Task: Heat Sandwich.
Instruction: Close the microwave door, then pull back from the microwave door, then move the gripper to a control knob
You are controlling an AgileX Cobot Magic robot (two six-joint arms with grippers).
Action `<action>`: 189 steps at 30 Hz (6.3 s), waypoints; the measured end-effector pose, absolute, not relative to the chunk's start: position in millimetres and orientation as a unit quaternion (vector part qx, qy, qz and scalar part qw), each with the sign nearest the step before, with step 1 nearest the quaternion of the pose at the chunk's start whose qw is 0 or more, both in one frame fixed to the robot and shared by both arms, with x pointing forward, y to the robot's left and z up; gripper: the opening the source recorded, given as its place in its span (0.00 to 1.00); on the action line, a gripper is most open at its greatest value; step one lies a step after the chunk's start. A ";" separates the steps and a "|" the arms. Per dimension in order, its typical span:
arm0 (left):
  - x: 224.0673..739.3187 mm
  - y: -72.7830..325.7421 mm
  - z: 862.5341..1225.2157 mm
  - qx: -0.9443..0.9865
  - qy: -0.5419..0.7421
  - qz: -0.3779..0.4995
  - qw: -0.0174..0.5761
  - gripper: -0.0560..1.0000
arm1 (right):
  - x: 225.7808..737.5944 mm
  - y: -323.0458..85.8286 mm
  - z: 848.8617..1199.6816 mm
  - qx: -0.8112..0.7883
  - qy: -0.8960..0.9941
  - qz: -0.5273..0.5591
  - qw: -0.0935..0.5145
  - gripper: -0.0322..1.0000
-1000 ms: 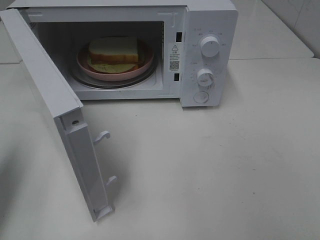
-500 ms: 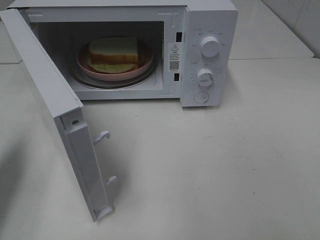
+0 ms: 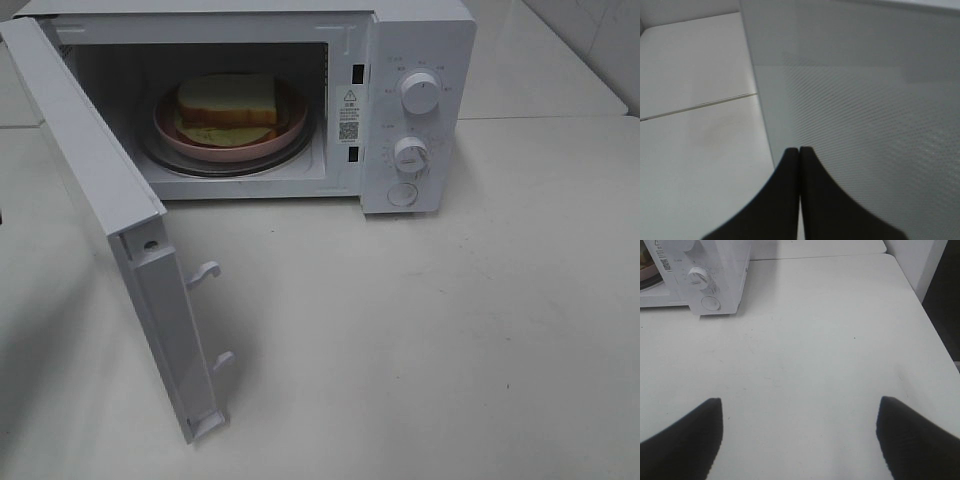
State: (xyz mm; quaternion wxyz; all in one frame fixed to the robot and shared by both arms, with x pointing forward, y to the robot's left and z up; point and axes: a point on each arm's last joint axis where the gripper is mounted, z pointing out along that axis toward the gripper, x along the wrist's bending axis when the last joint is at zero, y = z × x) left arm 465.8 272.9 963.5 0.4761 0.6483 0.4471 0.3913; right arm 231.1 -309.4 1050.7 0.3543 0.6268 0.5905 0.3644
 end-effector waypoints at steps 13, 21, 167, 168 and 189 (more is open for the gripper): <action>475.7 234.0 946.5 0.695 0.404 0.342 0.486 0.05 | 231.1 -309.4 1050.7 0.627 0.591 0.364 0.354 0.77; 482.0 210.8 944.5 0.687 0.398 0.334 0.508 0.05 | 231.1 -309.4 1050.7 0.627 0.591 0.364 0.354 0.77; 458.1 276.6 1050.6 0.729 0.669 0.018 0.141 0.97 | 231.1 -309.1 1050.7 0.627 0.591 0.366 0.353 0.77; 453.3 277.2 1051.7 0.729 0.669 0.021 0.144 0.97 | 231.1 -309.1 1050.7 0.627 0.591 0.366 0.353 0.77; 342.8 287.6 1052.3 0.728 0.645 0.125 0.196 0.97 | 231.1 -309.1 1050.7 0.627 0.591 0.366 0.353 0.77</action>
